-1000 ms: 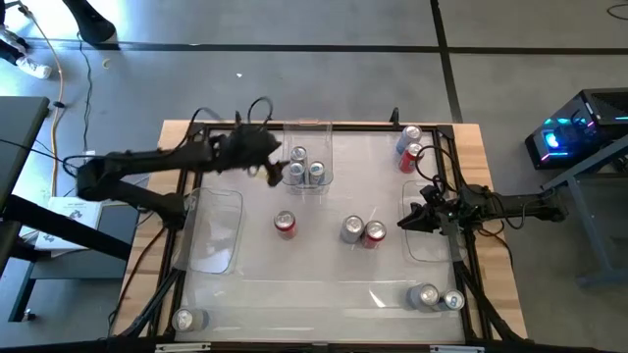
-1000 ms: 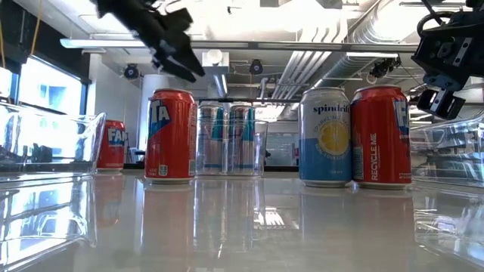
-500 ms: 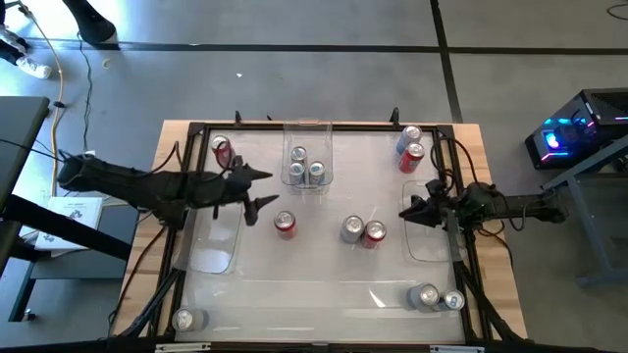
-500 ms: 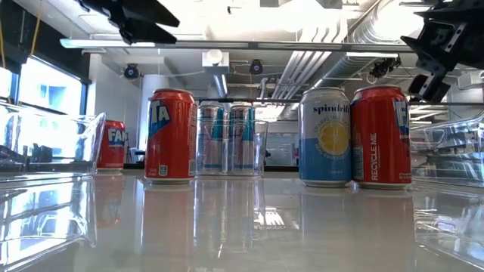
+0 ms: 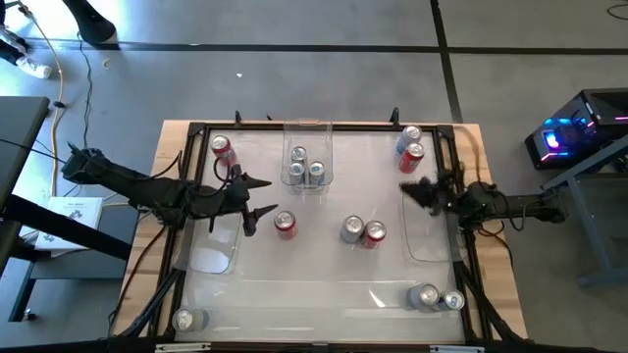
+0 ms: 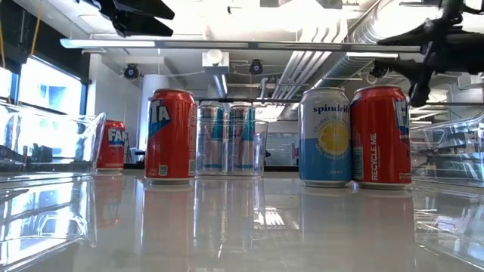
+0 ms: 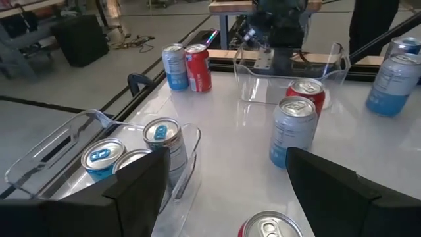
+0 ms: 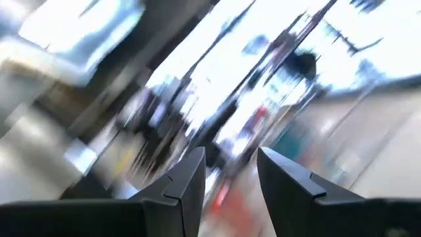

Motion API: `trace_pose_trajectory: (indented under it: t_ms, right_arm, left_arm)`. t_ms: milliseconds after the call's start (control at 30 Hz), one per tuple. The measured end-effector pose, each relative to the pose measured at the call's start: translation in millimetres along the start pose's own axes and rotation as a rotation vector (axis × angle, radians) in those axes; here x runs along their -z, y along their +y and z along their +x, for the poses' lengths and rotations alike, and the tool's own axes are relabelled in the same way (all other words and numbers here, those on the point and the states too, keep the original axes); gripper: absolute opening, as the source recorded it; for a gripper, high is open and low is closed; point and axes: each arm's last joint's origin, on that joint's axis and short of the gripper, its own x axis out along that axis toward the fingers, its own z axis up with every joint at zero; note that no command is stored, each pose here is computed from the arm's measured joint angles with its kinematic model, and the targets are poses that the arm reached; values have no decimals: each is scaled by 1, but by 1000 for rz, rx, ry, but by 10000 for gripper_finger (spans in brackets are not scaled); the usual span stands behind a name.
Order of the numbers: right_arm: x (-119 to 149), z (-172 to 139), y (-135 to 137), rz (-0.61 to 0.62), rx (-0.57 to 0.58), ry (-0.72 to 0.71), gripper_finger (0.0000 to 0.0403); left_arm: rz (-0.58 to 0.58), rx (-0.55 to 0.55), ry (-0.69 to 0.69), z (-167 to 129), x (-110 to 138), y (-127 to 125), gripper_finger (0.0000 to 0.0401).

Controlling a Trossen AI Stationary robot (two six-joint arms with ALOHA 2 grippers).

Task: Sort soda cans
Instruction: Put the blue soda can into the top center transparent bin

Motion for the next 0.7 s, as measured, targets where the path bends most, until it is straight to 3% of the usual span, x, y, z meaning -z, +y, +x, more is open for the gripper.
trace_pose_trajectory:
  t_ms: [67,100,233,300,400,567,700]
  right_arm:
    - [-6,0,3,36,0,-92,132]
    - [-11,-1,9,31,-68,-120,132]
    - [-28,-9,38,-96,-521,-213,132]
    - [-35,-12,51,-174,-659,-263,132]
    - [-39,-3,70,-299,-668,-202,132]
    - [-45,27,117,-437,-613,80,132]
    - [-49,47,156,-560,-645,264,132]
  left_arm:
    - [0,-9,-2,0,0,-1,295]
    - [0,-8,-2,-1,0,-1,295]
    - [-4,-1,-3,-1,0,-2,295]
    - [-3,1,-2,-2,0,-3,295]
    - [-3,2,-2,-2,0,-3,295]
    - [-17,2,0,-2,1,-3,295]
    - [-18,2,0,-2,1,-3,295]
